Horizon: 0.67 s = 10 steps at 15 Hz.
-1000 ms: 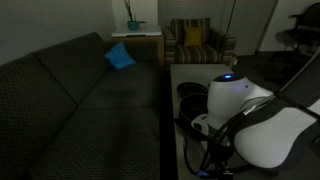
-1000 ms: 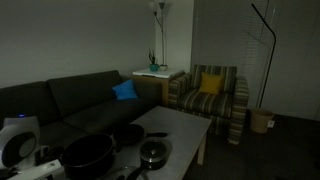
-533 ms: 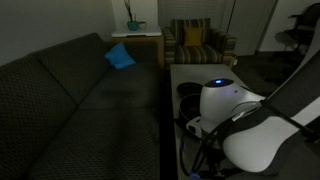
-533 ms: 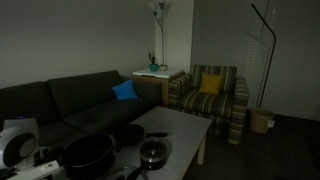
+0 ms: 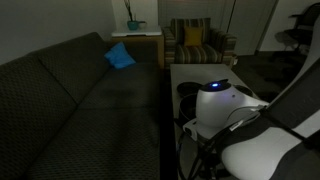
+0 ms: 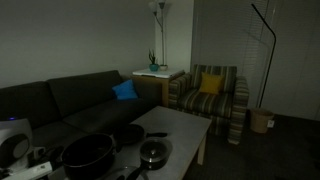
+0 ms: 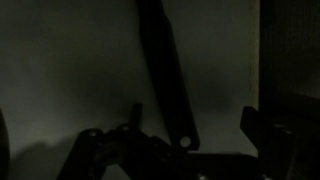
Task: Pick up the black spoon from the table and put it in the pot.
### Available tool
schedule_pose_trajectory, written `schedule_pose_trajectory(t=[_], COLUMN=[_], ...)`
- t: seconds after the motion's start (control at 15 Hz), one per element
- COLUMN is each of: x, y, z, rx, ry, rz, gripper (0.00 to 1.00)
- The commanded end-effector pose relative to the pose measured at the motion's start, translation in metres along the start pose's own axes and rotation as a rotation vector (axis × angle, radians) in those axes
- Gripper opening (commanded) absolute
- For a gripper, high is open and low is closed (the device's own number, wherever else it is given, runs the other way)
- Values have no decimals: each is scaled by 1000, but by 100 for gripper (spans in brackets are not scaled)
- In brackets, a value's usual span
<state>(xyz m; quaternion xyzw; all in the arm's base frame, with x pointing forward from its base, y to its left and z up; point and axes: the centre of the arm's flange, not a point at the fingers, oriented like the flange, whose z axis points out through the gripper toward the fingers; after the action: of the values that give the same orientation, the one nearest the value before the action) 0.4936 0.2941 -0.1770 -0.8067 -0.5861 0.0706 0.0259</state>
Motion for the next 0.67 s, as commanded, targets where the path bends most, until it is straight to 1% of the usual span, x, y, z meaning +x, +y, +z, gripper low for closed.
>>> schedule_pose_trajectory(t=[0.0,0.2,0.33,0.47,0.6], x=[-1,-3,-4,-3,3], y=[-1,0,2,2,-7], z=[-3,1,5,9,12], rx=[-50,-164,-222,-255,-262], ry=[-2,-10,-6,-10,-11], rz=[38,117,168,200,220], gripper=[100,100,100,100,100])
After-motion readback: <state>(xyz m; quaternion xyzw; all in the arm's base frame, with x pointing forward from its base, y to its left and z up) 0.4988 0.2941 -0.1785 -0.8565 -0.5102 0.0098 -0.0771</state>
